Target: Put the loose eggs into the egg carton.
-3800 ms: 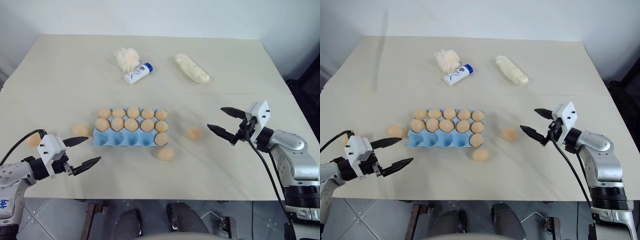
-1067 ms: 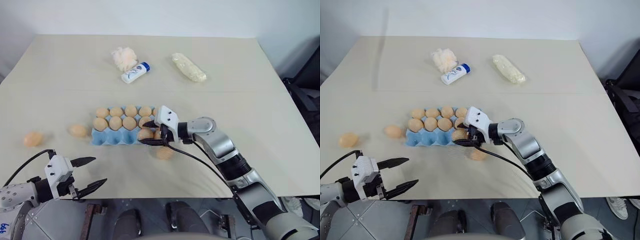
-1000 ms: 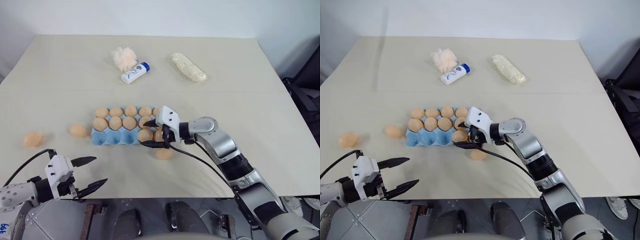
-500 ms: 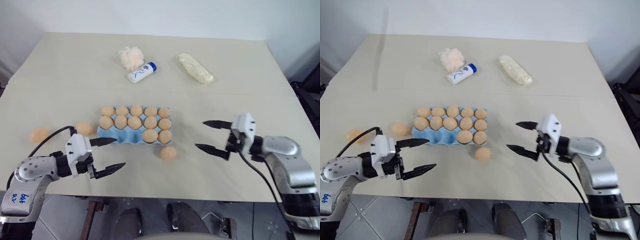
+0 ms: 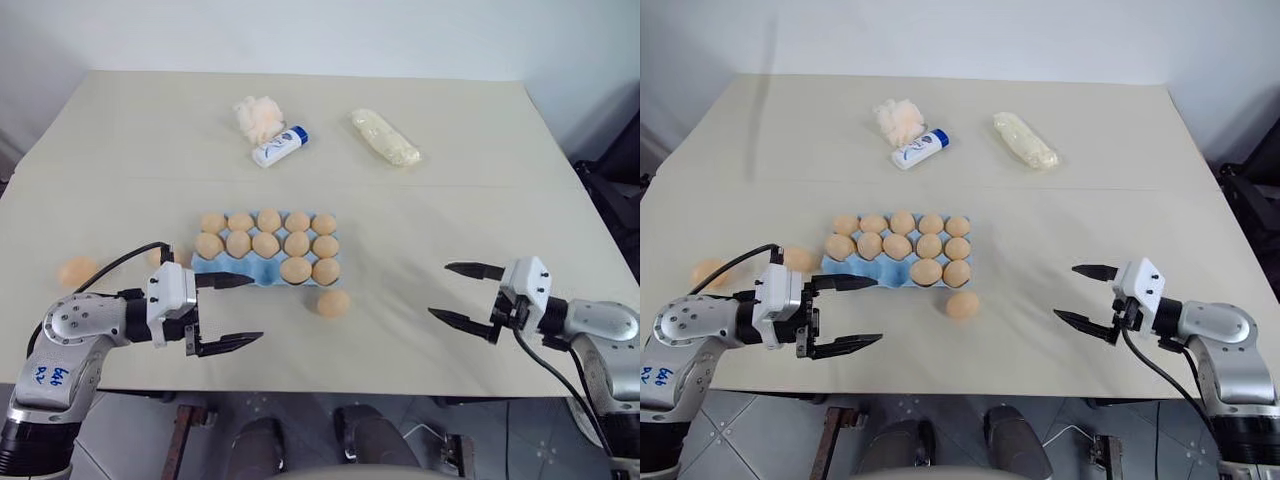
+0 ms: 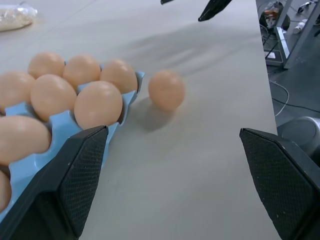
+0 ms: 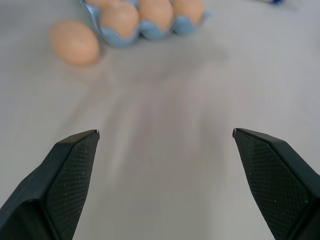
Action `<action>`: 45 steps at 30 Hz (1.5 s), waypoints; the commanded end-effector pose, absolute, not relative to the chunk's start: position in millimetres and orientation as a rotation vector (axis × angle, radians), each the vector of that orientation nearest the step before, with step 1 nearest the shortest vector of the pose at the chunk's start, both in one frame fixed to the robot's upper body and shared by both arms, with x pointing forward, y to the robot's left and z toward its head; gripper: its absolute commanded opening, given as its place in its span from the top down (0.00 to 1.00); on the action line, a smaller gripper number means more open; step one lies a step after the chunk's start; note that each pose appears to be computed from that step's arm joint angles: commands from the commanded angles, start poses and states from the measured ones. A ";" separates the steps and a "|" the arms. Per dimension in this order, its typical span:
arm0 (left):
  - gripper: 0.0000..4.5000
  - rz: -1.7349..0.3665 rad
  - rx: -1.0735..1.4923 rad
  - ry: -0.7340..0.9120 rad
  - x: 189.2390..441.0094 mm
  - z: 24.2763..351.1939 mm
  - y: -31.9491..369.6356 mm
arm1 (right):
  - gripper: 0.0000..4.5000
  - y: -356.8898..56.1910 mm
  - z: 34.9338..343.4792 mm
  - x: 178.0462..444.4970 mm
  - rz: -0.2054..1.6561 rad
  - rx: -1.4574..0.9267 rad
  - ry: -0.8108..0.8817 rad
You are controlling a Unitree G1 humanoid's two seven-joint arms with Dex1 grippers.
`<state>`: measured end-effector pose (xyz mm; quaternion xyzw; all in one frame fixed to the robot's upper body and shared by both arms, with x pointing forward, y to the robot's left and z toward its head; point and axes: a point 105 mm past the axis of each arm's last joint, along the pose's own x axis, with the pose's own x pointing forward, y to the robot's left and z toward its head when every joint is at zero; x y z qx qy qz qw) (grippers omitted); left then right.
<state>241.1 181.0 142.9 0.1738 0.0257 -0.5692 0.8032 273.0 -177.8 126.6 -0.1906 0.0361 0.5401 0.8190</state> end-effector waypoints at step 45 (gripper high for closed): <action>0.00 -0.887 0.324 0.155 206.7 125.4 241.6 | 0.47 -10.8 178.1 280.8 1.544 -0.172 -0.134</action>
